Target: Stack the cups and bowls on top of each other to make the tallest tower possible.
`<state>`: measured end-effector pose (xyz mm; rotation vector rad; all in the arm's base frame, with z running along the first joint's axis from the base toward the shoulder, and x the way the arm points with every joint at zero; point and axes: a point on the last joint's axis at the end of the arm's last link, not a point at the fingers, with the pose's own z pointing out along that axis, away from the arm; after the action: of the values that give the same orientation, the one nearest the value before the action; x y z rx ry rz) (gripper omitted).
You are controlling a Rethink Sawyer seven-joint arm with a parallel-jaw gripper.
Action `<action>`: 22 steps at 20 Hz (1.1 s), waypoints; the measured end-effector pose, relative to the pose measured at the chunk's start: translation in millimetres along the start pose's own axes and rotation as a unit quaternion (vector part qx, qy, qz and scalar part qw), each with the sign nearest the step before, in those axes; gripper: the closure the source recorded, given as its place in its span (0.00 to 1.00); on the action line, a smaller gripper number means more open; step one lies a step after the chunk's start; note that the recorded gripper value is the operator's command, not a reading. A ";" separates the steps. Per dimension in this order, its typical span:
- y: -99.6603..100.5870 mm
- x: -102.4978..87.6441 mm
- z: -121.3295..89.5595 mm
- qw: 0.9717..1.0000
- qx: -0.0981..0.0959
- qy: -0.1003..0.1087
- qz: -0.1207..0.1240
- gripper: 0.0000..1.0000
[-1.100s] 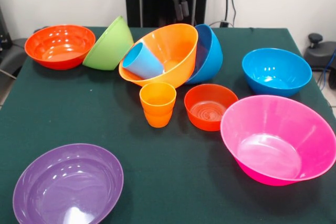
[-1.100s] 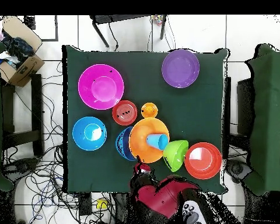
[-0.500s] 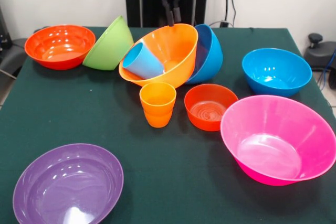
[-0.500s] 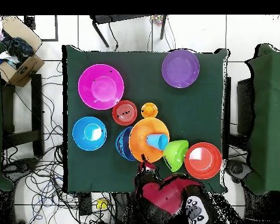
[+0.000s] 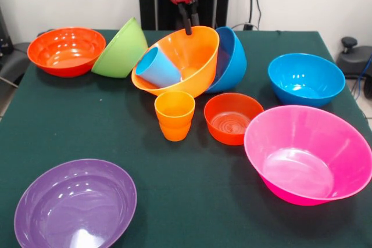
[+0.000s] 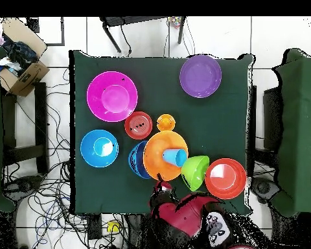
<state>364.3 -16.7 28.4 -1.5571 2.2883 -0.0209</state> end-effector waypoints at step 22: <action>12.2 11.4 6.3 1.000 -0.013 0.003 0.013 0.00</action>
<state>351.7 -20.9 16.5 -1.5429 2.3225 0.0112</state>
